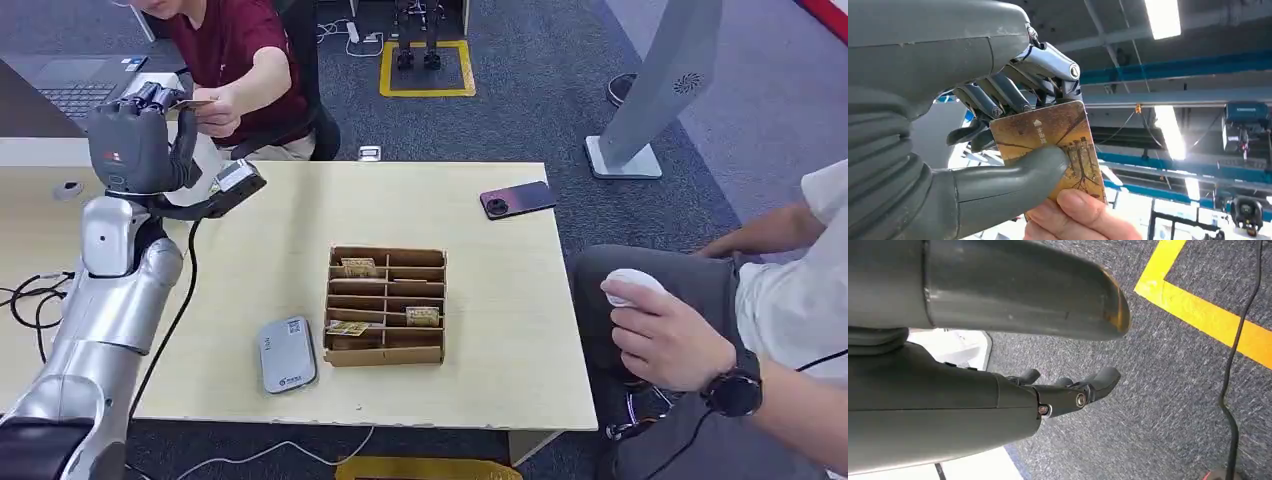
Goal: Pass the card to the sensor for recognition and then transmit it.
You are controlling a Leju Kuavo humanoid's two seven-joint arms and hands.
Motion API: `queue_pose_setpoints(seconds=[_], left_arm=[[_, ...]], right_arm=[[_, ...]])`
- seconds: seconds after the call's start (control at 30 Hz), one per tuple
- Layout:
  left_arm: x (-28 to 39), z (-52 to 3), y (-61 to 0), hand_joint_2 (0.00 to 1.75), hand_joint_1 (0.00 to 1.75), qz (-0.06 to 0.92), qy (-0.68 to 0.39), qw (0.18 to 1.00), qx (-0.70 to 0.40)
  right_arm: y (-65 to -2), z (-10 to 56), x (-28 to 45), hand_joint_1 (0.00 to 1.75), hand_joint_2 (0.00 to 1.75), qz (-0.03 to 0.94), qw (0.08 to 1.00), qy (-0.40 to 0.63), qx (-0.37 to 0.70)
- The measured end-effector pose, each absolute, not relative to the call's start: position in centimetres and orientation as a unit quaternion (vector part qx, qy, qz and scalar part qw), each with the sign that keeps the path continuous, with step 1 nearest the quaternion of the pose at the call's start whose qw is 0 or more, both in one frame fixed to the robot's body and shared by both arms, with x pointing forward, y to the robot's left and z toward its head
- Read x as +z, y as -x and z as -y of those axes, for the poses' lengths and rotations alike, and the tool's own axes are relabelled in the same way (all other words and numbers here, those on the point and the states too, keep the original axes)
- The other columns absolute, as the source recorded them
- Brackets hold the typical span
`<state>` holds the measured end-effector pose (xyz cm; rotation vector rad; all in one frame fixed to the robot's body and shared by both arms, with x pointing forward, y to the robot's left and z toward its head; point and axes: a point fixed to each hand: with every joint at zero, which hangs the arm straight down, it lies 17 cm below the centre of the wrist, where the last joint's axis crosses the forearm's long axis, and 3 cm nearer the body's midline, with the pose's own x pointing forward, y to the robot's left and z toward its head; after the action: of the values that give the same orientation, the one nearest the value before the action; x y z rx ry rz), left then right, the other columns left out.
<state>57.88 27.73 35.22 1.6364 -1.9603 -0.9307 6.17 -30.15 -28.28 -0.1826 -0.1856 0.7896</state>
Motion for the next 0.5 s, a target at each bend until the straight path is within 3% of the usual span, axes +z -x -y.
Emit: queue_pose_setpoints(seconds=[0.13, 0.17, 0.27, 0.5], left_arm=[[34.6, -27.9, -58.1, 1.75, 1.75, 0.701, -0.588, 0.215, -0.341], [34.4, -27.9, -58.1, 1.75, 0.00, 0.701, -0.587, 0.217, -0.342], [33.8, -28.0, -58.4, 1.75, 0.00, 0.708, -0.571, 0.238, -0.341], [28.6, -26.9, -59.4, 1.75, 0.00, 0.738, -0.424, 0.382, -0.360]], right_arm=[[-6.1, 30.2, -28.3, 0.00, 0.00, 0.089, 0.915, 0.088, 0.384], [-6.1, 30.2, -28.3, 0.00, 0.00, 0.089, 0.915, 0.088, 0.384], [-6.1, 30.3, -28.3, 0.00, 0.00, 0.090, 0.915, 0.088, 0.384], [-5.7, 30.4, -28.3, 0.00, 0.00, 0.083, 0.920, 0.089, 0.374]])
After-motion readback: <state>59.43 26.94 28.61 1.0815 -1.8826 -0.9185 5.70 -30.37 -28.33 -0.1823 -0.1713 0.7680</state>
